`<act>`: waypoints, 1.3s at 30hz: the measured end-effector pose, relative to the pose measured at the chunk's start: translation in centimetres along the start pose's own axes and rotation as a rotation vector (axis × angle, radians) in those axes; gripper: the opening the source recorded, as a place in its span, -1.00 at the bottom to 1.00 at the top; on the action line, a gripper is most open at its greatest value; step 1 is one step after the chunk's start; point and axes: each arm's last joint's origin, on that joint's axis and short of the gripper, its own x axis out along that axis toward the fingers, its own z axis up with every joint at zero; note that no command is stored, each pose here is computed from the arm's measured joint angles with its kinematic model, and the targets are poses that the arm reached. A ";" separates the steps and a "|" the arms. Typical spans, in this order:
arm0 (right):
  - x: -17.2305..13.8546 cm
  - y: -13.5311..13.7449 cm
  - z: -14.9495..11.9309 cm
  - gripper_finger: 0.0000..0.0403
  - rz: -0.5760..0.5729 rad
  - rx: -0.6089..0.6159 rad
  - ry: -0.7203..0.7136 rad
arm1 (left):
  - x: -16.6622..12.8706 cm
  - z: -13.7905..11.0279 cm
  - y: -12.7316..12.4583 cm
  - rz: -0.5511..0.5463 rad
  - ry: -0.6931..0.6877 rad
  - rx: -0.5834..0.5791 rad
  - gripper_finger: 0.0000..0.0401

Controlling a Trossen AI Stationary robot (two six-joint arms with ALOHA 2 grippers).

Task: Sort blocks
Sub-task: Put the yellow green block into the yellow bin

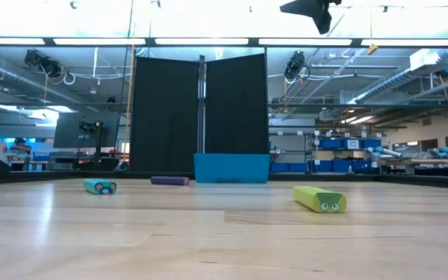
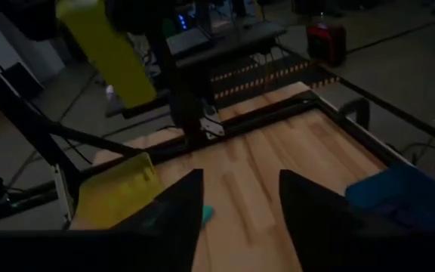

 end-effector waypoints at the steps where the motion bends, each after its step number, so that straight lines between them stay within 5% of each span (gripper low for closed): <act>1: -0.3 -0.1 0.0 -0.16 -0.004 -0.007 0.002 | -0.3 0.1 -0.4 0.002 0.043 -0.007 -0.49; 21: -0.9 -0.1 -0.6 -0.93 0.027 -0.090 0.080 | -2.6 -3.6 -10.9 0.075 0.555 -0.227 -0.49; 31: -0.9 -0.1 -0.6 -0.88 0.028 -0.087 0.083 | -5.5 -6.0 -16.9 0.107 0.771 -0.315 -0.49; 39: -0.9 -0.1 -0.6 -0.94 0.029 -0.087 0.083 | -5.8 -10.8 -21.2 0.112 0.914 -0.393 -0.49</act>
